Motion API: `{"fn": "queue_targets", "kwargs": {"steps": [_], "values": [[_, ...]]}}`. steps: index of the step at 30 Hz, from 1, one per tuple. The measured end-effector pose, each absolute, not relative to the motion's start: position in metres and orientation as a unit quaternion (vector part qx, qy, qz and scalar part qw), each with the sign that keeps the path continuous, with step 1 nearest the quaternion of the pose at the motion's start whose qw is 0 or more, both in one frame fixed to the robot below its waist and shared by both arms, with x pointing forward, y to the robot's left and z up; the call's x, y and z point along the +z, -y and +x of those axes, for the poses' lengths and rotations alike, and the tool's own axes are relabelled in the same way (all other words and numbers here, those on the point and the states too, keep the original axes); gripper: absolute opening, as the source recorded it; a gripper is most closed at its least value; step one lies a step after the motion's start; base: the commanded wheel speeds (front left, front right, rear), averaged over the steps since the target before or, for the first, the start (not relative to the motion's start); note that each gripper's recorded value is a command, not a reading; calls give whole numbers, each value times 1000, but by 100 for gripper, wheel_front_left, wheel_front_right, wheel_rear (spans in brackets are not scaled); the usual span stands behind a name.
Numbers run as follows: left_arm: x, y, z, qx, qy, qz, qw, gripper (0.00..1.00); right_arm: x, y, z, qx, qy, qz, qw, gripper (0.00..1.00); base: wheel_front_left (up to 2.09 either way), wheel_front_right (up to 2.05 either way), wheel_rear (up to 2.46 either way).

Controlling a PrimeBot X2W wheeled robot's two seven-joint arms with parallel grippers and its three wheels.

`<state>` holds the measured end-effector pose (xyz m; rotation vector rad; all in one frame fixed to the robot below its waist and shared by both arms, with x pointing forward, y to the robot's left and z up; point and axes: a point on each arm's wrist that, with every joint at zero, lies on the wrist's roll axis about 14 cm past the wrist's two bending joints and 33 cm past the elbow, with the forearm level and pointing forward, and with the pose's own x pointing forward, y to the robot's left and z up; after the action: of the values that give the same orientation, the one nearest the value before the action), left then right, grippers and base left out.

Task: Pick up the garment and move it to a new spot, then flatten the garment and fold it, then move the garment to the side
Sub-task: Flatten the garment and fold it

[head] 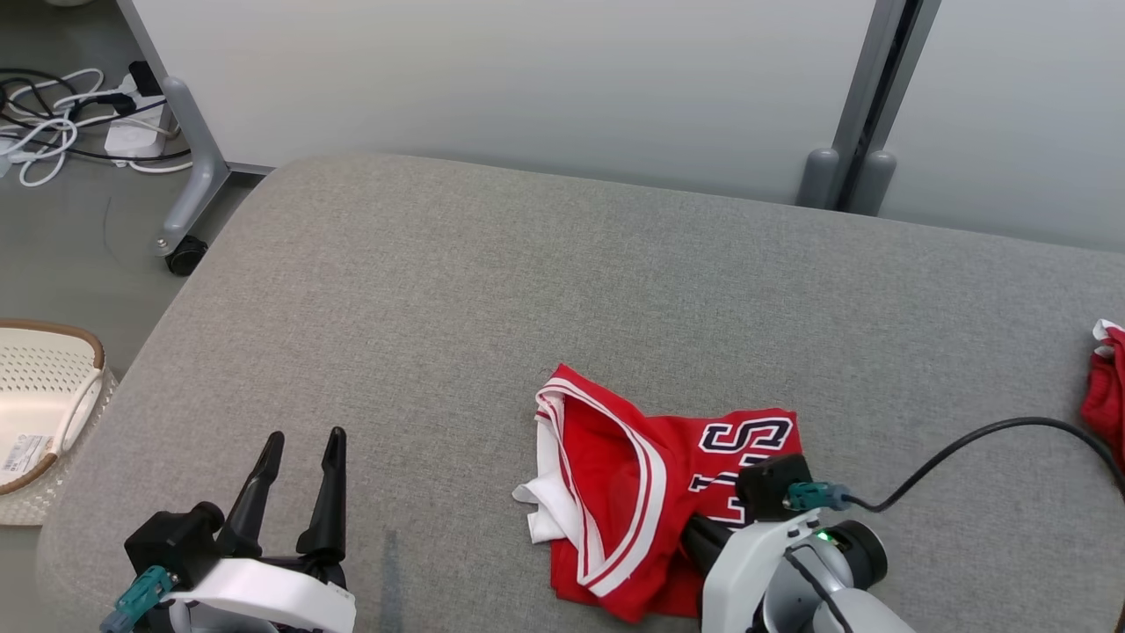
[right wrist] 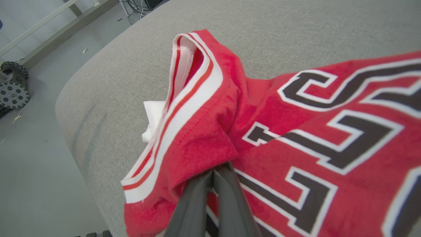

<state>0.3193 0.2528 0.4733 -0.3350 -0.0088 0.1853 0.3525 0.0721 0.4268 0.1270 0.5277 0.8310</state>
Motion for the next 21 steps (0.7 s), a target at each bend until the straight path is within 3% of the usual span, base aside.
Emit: {"fn": "queue_targets", "kwargs": {"steps": [10, 19, 20, 21], "values": [[475, -249, 321, 85, 6, -168, 982, 100, 429, -86, 344, 431, -226, 22, 873, 0, 0, 0, 0], [476, -244, 326, 77, 8, -169, 983, 100, 437, -29, 400, 329, -180, 11, 927, 0, 0, 0, 0], [477, -243, 327, 74, 8, -168, 983, 100, 443, -16, 409, 307, -165, 15, 937, 19, 0, 0, 0], [477, -242, 328, 73, 8, -168, 983, 100, 447, -11, 414, 298, -157, 17, 941, 23, 0, 0, 0]]}}
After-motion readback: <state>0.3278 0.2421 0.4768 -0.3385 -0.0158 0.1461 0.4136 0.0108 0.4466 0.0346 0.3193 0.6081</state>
